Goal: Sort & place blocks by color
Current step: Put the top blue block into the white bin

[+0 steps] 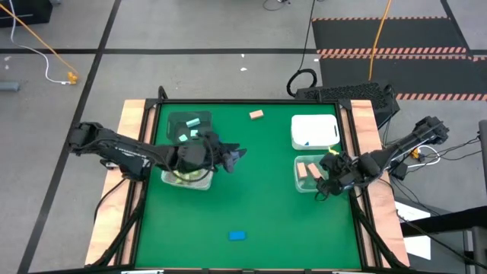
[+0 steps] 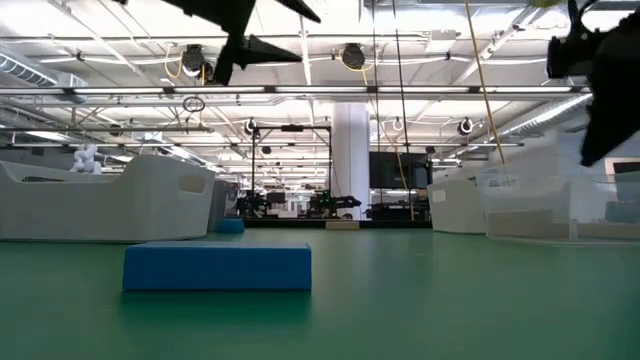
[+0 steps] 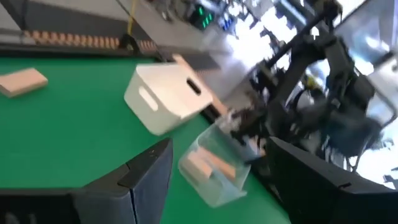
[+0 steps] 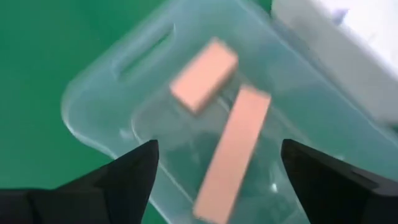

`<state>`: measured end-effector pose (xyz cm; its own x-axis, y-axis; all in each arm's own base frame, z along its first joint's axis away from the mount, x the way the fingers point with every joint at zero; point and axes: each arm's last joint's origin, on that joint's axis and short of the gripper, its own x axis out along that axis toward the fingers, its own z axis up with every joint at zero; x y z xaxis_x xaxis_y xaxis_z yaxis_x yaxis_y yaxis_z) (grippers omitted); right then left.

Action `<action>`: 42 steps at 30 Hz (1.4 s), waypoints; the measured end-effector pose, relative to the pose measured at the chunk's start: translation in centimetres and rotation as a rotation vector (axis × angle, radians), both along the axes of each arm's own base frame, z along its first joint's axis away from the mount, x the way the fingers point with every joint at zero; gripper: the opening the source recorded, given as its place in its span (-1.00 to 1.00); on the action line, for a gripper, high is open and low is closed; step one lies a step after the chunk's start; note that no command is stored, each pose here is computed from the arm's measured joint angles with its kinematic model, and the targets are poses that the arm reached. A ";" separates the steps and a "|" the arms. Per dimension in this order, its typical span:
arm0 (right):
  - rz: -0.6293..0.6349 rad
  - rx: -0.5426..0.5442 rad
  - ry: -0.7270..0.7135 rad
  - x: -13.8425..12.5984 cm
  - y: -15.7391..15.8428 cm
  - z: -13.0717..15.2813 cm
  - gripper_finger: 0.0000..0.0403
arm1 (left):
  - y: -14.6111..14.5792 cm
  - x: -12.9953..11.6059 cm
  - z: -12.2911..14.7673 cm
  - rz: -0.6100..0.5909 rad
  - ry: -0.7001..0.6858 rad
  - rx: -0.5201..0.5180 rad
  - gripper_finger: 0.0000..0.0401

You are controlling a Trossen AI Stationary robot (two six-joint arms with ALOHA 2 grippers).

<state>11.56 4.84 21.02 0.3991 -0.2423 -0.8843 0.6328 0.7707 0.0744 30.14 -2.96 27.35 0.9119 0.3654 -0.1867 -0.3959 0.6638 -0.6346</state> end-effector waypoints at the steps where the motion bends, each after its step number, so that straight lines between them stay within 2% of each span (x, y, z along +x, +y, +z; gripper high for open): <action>1: -0.003 -0.006 -0.039 0.1 0.0 0.3 0.60 | 0.4 0.1 -0.1 -0.024 0.016 -0.006 0.28; 4: 0.018 -0.033 -0.192 1.1 0.2 1.0 0.54 | 1.2 0.1 -0.6 -0.118 0.075 -0.013 0.28; 9: 0.102 -0.126 -0.427 3.5 -0.1 2.8 0.49 | 2.5 -0.1 -1.6 -0.228 0.217 0.090 0.28; 16: 0.076 -0.257 -0.644 6.0 -2.3 5.2 0.49 | 5.4 -0.9 -3.1 -0.320 0.427 0.148 0.28; 23: 0.076 -0.438 -0.702 6.7 -4.4 6.6 0.49 | 8.3 -2.0 -1.3 -0.415 0.740 0.336 0.28; 27: 0.071 -0.461 -0.704 6.7 -4.8 6.8 0.49 | 9.6 -2.6 -0.4 -0.437 0.862 0.493 0.28; 32: 0.073 -0.460 -0.704 6.7 -4.8 6.8 0.49 | 11.3 -2.8 -1.4 -0.511 0.980 0.648 0.28; 37: 0.074 -0.460 -0.703 6.7 -4.8 6.8 0.49 | 12.8 -2.1 -3.5 -0.573 1.074 0.683 0.28; 42: 0.074 -0.460 -0.703 6.7 -4.8 6.8 0.49 | 13.5 -1.4 -6.3 -0.653 1.174 0.657 0.28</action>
